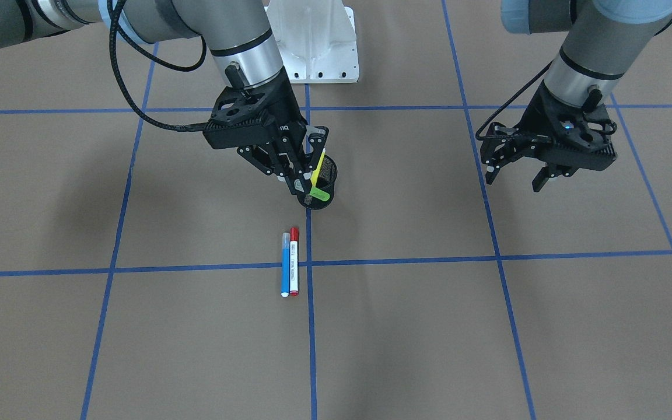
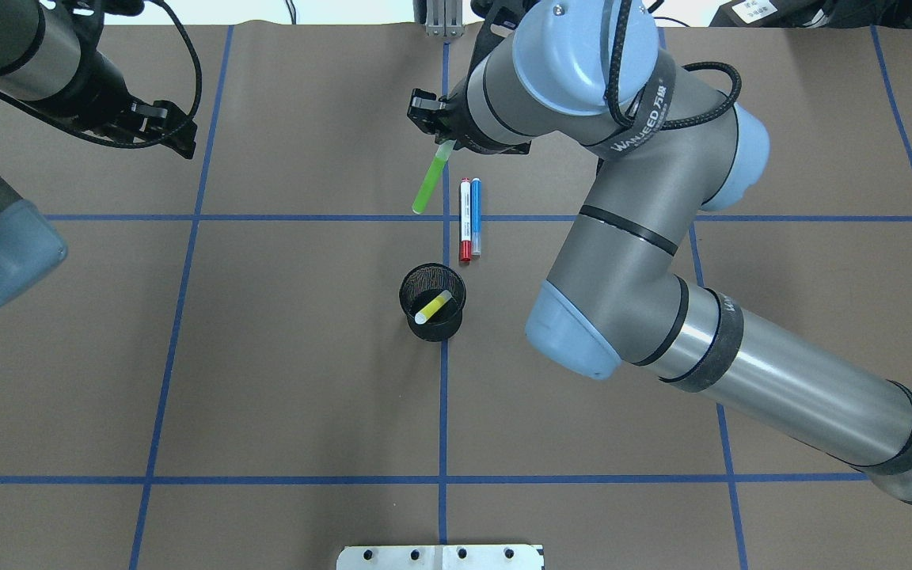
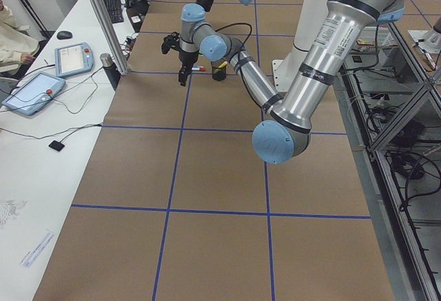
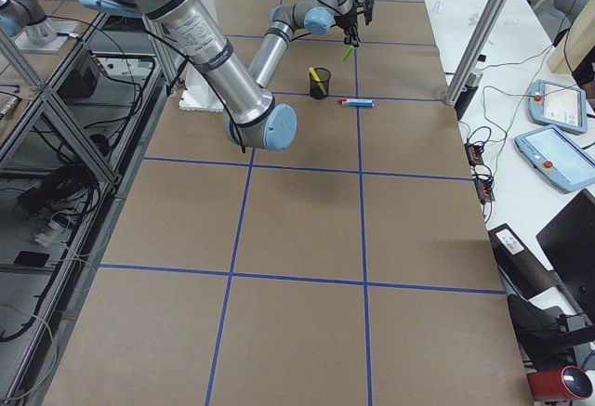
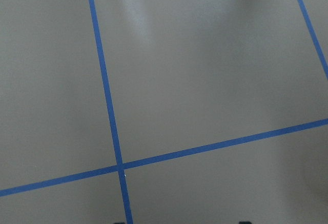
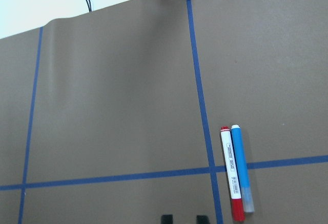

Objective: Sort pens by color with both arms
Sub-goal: 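Carry the green highlighter away from the cup, farther from the robot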

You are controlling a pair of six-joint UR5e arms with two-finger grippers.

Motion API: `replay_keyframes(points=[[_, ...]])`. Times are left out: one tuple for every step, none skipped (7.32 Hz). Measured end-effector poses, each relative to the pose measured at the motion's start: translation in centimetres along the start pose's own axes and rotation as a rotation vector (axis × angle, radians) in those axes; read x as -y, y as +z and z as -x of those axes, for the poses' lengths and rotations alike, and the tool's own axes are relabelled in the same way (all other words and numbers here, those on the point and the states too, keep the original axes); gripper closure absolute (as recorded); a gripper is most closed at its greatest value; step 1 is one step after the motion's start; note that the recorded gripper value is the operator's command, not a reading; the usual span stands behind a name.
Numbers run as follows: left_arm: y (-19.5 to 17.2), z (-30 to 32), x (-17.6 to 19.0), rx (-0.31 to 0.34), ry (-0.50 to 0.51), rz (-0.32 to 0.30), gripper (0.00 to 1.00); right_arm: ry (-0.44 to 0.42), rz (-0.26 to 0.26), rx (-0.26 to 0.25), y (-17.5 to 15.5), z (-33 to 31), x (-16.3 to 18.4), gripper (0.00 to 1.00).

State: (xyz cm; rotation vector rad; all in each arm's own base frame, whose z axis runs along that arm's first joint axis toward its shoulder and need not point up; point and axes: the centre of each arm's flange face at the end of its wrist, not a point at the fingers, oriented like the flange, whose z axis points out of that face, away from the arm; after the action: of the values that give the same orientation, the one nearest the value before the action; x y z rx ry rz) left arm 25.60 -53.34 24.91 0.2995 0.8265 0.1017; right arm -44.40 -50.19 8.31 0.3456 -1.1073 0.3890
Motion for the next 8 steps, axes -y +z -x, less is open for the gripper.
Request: replay_keyframes(points=[[0.0,0.0,0.0,0.0,0.0,0.0,0.2,0.071,-0.062,0.036,0.3,-0.5,0.2,1.0],[0.0,0.0,0.0,0.0,-0.001,0.0,0.2,0.144,-0.114,0.068,0.8,-0.8,0.0,1.0],[0.0,0.0,0.0,0.0,-0.001,0.0,0.2,0.217,-0.162,0.089,1.4,-1.0,-0.6,1.0],[0.0,0.0,0.0,0.0,-0.001,0.001,0.2,0.285,-0.212,0.107,2.0,-1.3,-1.5,1.0],[0.1,0.0,0.0,0.001,-0.001,0.001,0.2,0.359,-0.252,0.133,2.7,-1.9,-2.5,1.0],[0.2,0.1,-0.1,0.002,-0.001,0.003,0.2,0.443,-0.281,0.166,3.7,-2.7,-3.6,1.0],[0.2,0.2,-0.1,0.003,-0.001,0.004,0.2,0.515,-0.311,0.189,4.7,-3.2,-4.5,1.0],[0.3,0.3,-0.2,0.003,-0.001,0.005,0.2,0.574,-0.335,0.204,5.4,-3.5,-5.4,1.0]])
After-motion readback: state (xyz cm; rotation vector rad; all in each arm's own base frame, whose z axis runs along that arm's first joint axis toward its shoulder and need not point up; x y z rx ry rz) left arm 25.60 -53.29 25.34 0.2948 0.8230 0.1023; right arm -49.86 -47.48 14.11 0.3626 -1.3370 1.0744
